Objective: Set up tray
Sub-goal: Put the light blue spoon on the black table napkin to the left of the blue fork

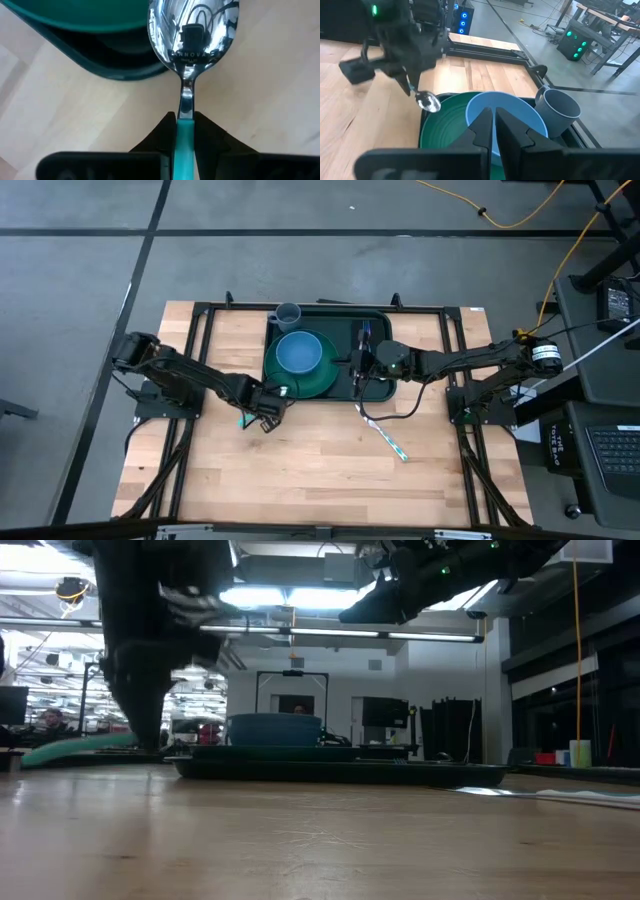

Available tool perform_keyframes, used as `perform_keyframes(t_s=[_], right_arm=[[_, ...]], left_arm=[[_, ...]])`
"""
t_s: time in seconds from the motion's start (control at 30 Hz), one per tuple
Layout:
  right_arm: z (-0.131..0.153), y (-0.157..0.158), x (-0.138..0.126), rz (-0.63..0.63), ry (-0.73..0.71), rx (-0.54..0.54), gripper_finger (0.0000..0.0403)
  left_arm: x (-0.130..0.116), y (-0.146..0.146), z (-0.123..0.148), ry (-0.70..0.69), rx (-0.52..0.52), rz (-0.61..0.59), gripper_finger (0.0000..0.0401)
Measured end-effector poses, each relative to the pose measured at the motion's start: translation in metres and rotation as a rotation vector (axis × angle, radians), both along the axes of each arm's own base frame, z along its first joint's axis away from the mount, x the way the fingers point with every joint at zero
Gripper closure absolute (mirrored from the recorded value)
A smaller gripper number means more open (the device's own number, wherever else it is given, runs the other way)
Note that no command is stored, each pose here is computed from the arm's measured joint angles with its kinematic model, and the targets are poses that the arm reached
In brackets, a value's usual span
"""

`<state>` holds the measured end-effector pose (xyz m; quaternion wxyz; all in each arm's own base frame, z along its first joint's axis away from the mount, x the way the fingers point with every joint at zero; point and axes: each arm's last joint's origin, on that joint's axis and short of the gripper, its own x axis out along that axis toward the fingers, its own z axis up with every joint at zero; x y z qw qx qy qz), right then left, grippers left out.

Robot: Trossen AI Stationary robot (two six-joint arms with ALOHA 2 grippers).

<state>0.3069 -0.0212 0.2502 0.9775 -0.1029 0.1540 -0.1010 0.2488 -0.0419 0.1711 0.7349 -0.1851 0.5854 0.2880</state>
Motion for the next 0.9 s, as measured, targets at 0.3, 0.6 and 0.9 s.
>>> perform_keyframes(t_s=[0.3, 0.6, 0.9], right_arm=[[0.0, 0.0, 0.0, 0.0, 0.0, 0.0, 0.0375], [0.0, 0.001, 0.0, 0.019, 0.005, -0.032, 0.0375], [0.002, 0.004, 0.001, 0.104, -0.017, -0.002, 0.0375]], left_arm=[[-0.022, 0.001, 0.055, -0.245, 0.113, -0.106, 0.0371], [-0.043, 0.019, 0.12, -0.594, 0.322, -0.44, 0.0371], [-0.039, 0.053, 0.119, -0.957, 0.497, -0.616, 0.0371]])
